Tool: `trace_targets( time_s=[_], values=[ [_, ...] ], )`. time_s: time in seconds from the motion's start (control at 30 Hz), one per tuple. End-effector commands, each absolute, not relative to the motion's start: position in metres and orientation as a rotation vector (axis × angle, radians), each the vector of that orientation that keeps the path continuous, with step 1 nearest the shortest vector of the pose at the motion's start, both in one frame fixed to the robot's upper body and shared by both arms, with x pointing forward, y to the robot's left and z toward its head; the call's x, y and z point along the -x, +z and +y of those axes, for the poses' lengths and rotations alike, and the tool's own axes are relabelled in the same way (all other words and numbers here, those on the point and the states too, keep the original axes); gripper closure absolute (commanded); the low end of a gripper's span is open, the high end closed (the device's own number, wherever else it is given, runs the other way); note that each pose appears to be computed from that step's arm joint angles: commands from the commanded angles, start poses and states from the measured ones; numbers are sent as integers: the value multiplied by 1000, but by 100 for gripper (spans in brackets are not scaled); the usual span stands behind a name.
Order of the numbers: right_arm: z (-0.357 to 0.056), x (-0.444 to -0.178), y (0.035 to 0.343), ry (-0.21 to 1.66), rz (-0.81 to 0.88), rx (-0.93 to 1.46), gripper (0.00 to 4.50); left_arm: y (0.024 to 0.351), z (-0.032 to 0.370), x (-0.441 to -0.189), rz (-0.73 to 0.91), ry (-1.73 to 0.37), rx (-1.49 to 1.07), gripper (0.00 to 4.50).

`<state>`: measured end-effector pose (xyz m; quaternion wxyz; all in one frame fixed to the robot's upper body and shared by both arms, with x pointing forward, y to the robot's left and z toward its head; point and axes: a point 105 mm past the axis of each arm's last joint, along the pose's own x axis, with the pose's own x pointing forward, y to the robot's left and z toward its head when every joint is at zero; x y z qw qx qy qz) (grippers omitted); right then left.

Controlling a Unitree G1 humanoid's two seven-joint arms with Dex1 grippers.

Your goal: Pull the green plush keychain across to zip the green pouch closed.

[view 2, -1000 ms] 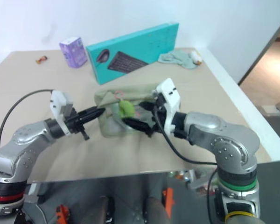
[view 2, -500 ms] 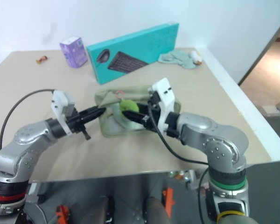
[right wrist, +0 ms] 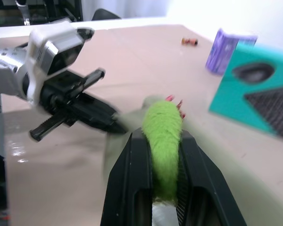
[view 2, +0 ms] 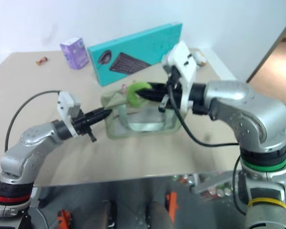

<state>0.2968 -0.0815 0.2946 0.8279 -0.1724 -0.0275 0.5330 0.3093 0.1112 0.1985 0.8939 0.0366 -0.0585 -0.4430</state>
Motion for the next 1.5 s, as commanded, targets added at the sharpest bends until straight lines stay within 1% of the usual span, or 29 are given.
trace_targets(
  time_s=[0.03,0.2,0.27,0.37,0.6,0.77,1.0,1.07,1.13,1.2,1.23,1.27,1.33,1.37,1.5],
  values=[
    [-88,-305,310,1135,-139,472,395,203,106,-310,-146,-933,-87,450],
    [-112,-336,313,1079,-176,618,395,200,100,-307,-146,-943,-82,450],
    [-123,-347,320,1039,-199,679,395,200,99,-307,-145,-941,-80,450],
    [-134,-356,332,1006,-227,713,395,199,100,-306,-143,-935,-82,450],
    [-140,-357,348,1009,-280,761,395,198,100,-307,-140,-926,-85,450],
    [-151,-359,357,979,-300,778,395,198,101,-310,-129,-917,-84,450],
    [-162,-360,369,939,-334,806,395,208,105,-323,-147,-831,-21,450],
    [-162,-360,369,940,-338,783,395,209,103,-322,-155,-839,-38,450],
    [-158,-360,363,958,-328,764,395,208,102,-321,-155,-847,-51,450],
    [-152,-366,349,968,-279,635,395,203,99,-318,-145,-864,-78,450],
    [-148,-364,340,1003,-250,622,370,202,98,-317,-144,-868,-81,450],
    [-144,-363,334,1025,-242,615,355,201,97,-316,-142,-870,-81,450],
    [-135,-362,330,1035,-248,590,303,200,96,-315,-140,-873,-78,450],
    [-130,-360,328,1053,-248,585,258,200,95,-315,-139,-873,-76,450],
    [-105,-348,318,1129,-273,594,124,197,94,-313,-134,-872,-71,450]
  ],
)
